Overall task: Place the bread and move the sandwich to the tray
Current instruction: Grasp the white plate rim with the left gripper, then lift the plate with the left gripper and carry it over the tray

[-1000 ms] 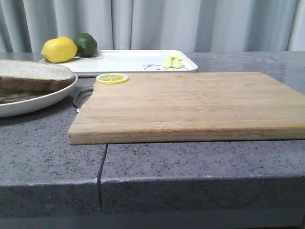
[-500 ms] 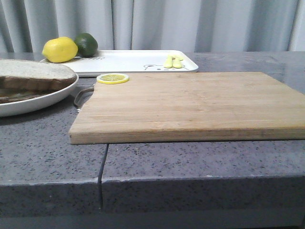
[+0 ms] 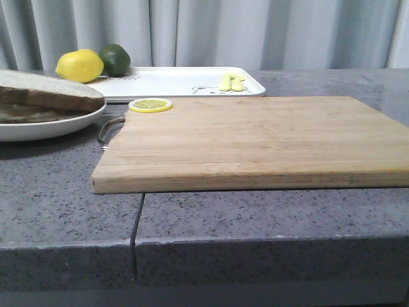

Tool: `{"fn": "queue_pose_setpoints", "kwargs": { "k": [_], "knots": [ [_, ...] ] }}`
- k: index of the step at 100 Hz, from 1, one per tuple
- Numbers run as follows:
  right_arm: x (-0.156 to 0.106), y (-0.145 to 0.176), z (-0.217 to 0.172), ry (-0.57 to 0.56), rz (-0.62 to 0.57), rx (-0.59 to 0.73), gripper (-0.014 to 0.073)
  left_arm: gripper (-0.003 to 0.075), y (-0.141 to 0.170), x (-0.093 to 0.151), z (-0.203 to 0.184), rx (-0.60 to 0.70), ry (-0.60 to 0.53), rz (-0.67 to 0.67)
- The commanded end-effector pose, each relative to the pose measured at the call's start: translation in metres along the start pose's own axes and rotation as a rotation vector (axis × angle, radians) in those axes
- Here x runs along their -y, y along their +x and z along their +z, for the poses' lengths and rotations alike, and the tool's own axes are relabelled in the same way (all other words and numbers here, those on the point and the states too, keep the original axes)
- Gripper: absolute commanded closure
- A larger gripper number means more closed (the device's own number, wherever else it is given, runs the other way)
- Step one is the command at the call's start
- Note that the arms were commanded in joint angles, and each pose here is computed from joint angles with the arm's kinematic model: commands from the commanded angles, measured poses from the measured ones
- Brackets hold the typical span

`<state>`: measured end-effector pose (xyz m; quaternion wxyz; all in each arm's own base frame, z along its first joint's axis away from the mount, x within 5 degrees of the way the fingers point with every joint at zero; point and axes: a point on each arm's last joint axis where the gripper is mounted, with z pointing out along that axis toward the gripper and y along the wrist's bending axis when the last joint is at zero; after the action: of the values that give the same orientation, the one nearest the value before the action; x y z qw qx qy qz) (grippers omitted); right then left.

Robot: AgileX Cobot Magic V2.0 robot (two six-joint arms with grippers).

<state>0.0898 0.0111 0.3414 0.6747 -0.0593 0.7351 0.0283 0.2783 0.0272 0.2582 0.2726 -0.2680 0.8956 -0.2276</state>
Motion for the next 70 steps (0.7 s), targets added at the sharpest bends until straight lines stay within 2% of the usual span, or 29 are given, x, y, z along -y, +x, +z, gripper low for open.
{"fn": "queue_pose_setpoints", "kwargs": {
  "k": [1, 36, 55, 70],
  "knots": [
    [0.002, -0.018, -0.003, 0.02, -0.005, 0.122, 0.0147, 0.0739, -0.008, 0.018, -0.026, 0.102, 0.116, -0.041],
    [0.002, -0.021, -0.003, 0.025, -0.005, 0.16, 0.0147, 0.0739, -0.008, 0.042, -0.049, 0.135, 0.316, -0.074],
    [0.002, -0.021, -0.003, 0.019, 0.017, 0.161, 0.0147, 0.0739, -0.03, 0.062, -0.061, 0.164, 0.372, -0.027],
    [0.002, -0.021, -0.003, 0.016, 0.03, 0.161, 0.0147, 0.074, -0.054, 0.079, -0.06, 0.139, 0.423, 0.004]
  ]
}}
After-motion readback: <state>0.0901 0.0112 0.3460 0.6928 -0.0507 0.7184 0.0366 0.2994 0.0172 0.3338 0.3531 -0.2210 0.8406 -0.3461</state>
